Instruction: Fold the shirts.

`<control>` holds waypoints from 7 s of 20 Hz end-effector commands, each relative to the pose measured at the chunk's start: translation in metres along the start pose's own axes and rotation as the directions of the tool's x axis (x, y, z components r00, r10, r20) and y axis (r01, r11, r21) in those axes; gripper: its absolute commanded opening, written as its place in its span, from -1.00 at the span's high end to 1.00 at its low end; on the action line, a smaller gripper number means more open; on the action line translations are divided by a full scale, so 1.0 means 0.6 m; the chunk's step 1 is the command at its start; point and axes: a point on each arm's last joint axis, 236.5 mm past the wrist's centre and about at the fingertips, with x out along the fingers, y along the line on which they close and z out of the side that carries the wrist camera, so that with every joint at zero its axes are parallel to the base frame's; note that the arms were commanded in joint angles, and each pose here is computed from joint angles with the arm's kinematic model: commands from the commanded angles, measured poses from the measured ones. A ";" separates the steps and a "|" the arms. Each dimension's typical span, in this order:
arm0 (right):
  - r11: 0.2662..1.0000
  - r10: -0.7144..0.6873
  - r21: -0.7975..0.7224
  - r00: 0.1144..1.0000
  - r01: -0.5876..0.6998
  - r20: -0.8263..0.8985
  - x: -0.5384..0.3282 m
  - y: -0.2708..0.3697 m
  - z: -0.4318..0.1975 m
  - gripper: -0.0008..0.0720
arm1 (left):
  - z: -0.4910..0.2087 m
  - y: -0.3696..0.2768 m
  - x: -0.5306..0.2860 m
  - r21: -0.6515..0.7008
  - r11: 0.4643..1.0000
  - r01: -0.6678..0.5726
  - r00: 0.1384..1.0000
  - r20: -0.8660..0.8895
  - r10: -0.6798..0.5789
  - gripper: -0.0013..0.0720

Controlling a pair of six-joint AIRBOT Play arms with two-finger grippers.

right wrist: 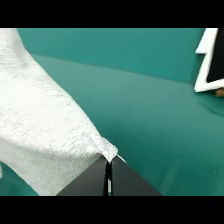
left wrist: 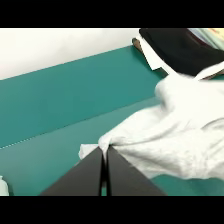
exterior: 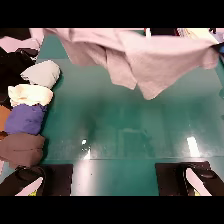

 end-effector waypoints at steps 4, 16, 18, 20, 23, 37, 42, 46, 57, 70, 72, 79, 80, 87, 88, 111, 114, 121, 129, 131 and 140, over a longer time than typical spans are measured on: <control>0.995 0.042 0.095 0.980 -0.024 -0.193 0.020 0.007 -0.147 0.95 | -0.309 0.008 0.073 -0.041 0.999 -0.015 0.887 -0.462 -0.006 0.90; 0.949 0.226 0.311 0.792 -0.049 -0.567 0.127 0.022 -0.463 0.94 | -0.573 -0.029 0.106 -0.251 0.965 -0.075 0.731 -0.672 -0.118 -0.29; 0.948 0.229 0.315 0.786 -0.045 -0.575 0.138 0.017 -0.455 0.94 | -0.506 -0.051 0.149 -0.337 0.941 -0.022 0.821 -0.543 -0.175 -0.28; 0.946 0.234 0.323 0.777 -0.042 -0.585 0.148 0.013 -0.450 0.94 | -0.496 -0.075 0.191 -0.412 0.911 0.016 0.828 -0.505 -0.243 -0.28; 0.943 0.239 0.332 0.766 -0.036 -0.596 0.159 0.008 -0.451 0.94 | -0.532 -0.134 0.266 -0.471 0.876 0.102 0.774 -0.516 -0.367 -0.28; 0.960 0.179 0.276 0.861 -0.047 -0.477 0.147 0.006 -0.396 0.95 | -0.691 -0.229 0.344 -0.466 0.870 0.163 0.513 -0.713 -0.478 0.90; 0.985 0.132 0.143 0.946 -0.093 -0.296 0.109 0.019 -0.244 0.94 | -0.401 -0.088 0.324 -0.380 0.904 0.196 0.776 -0.504 -0.380 0.90; 0.994 0.106 -0.003 0.984 -0.107 -0.144 0.043 0.044 -0.094 0.94 | -0.132 -0.017 0.152 -0.118 0.975 0.186 0.948 -0.238 -0.210 0.90; 0.982 -0.093 -0.167 0.995 0.086 -0.034 -0.101 0.032 0.035 0.95 | 0.034 -0.085 -0.195 0.116 0.977 0.180 0.977 0.097 -0.192 0.90; 0.968 0.045 0.208 0.716 0.141 -0.696 0.310 -0.153 -0.368 0.80 | -0.571 0.003 0.218 -0.226 0.970 0.093 0.714 -0.663 -0.223 0.89; 0.962 0.041 0.224 0.723 0.158 -0.689 0.342 -0.169 -0.354 -0.24 | -0.550 0.031 0.255 -0.267 0.964 0.018 0.752 -0.631 -0.189 -0.33; 0.971 0.065 0.207 0.695 0.122 -0.716 0.297 -0.144 -0.347 -0.20 | -0.578 0.206 0.140 -0.431 0.860 -0.272 0.662 -0.733 -0.158 -0.47; 0.972 0.068 0.204 0.687 0.118 -0.723 0.286 -0.139 -0.360 -0.20 | -0.617 0.210 0.122 -0.444 0.844 -0.301 0.627 -0.759 -0.176 -0.47; 0.968 0.075 0.216 0.670 0.130 -0.739 0.247 -0.120 -0.413 -0.01 | -0.768 0.150 0.105 -0.530 0.787 -0.316 0.587 -0.761 -0.277 -0.47; 0.968 0.077 0.217 0.668 0.129 -0.740 0.246 -0.119 -0.414 0.00 | -0.766 0.140 0.113 -0.549 0.781 -0.299 0.604 -0.742 -0.291 -0.47; 0.749 0.415 0.584 0.464 0.313 -0.782 0.134 -0.004 -0.734 -0.39 | -0.645 0.078 0.123 -0.469 0.877 -0.103 0.635 -0.710 -0.305 0.90; 0.784 0.392 0.570 0.515 0.246 -0.762 0.175 0.029 -0.733 -0.22 | -0.645 0.076 0.121 -0.473 0.875 -0.102 0.632 -0.710 -0.311 0.90; 0.886 0.327 0.461 0.656 0.037 -0.681 0.236 0.053 -0.602 0.94 | -0.582 0.069 0.115 -0.491 0.867 -0.086 0.685 -0.661 -0.307 0.90; 0.994 -0.038 0.103 0.999 0.034 0.037 0.005 -0.018 -0.012 0.95 | 0.047 0.019 -0.128 -0.104 0.993 0.064 0.990 0.129 -0.050 0.90; 0.990 -0.142 0.039 0.972 0.137 0.185 -0.095 -0.017 0.071 0.95 | 0.161 -0.024 -0.247 0.000 0.999 0.042 0.939 0.342 -0.039 0.90; 0.962 -0.259 -0.032 0.942 0.272 0.212 -0.193 -0.013 0.151 0.95 | 0.221 -0.012 -0.339 -0.018 0.996 -0.084 0.908 0.409 0.084 0.91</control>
